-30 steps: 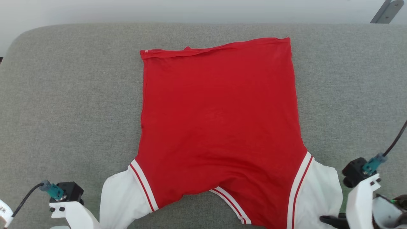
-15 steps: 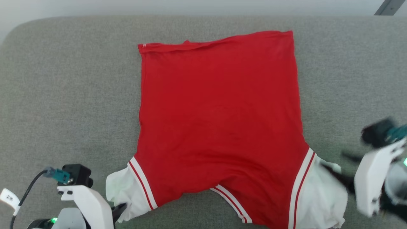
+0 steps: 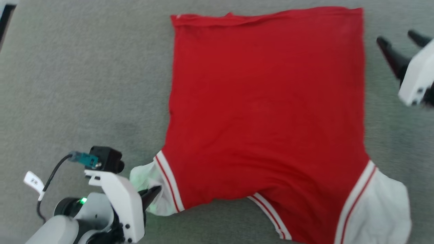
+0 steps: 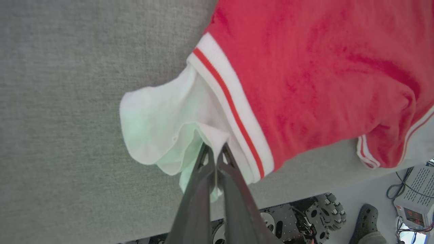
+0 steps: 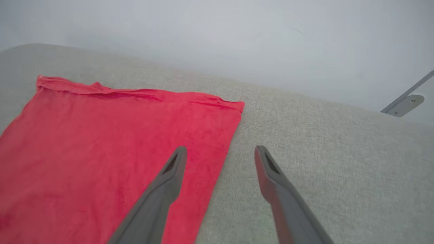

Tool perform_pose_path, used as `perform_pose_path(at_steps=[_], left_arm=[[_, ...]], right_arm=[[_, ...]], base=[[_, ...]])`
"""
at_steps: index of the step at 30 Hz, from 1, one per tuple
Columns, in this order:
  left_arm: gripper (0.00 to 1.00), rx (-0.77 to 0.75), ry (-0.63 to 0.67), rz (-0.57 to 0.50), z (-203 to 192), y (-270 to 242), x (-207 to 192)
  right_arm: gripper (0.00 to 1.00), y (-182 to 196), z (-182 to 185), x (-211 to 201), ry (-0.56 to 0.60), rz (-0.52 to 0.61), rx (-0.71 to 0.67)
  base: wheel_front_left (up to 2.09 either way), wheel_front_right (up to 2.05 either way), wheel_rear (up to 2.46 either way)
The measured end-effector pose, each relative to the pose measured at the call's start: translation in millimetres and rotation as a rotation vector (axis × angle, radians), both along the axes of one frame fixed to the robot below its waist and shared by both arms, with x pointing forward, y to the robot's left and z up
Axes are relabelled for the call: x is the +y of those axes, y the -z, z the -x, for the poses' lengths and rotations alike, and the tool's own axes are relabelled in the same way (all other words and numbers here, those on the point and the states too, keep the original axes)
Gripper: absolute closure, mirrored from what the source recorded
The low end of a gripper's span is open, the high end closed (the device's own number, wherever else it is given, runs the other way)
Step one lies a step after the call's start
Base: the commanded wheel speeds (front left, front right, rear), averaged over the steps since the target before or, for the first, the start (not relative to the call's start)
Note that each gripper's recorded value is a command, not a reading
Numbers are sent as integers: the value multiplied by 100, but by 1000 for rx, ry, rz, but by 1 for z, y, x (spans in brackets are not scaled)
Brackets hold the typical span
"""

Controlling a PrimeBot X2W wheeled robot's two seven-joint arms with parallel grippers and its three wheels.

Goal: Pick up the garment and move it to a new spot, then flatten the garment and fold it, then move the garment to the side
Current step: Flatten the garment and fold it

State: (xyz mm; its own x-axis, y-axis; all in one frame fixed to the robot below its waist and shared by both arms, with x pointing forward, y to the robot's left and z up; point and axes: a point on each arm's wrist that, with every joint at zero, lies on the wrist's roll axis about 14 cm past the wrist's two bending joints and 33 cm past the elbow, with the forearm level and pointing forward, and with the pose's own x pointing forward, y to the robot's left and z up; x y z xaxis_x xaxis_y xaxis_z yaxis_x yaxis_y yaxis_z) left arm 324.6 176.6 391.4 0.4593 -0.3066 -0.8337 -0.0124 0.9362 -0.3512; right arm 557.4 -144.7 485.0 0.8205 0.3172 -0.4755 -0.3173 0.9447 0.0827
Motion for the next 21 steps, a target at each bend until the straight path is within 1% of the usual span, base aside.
perform_pose_path(at_steps=[4, 9, 13, 15, 20, 21], left_arm=[[100, 8, -13, -3, -2, 6, 5], [100, 28, -36, 1, 1, 13, 8], [100, 45, -56, 3, 5, 18, 12], [100, 54, -69, 4, 9, 20, 14], [100, 78, -104, -2, 17, 24, 21], [100, 84, -110, -4, 19, 26, 23]], right_arm=[[0, 27, -39, 3, 30, 22, 72], [0, 70, -63, 11, 46, 59, 238], [0, 99, -71, 20, 52, 70, 364], [0, 106, -76, 26, 55, 57, 406], [0, 128, -72, 36, 52, 39, 590], [56, 130, -71, 37, 45, 53, 617]], base=[[0, 0, 0], [0, 0, 0], [0, 0, 0], [0, 0, 0], [0, 0, 0], [0, 0, 0]])
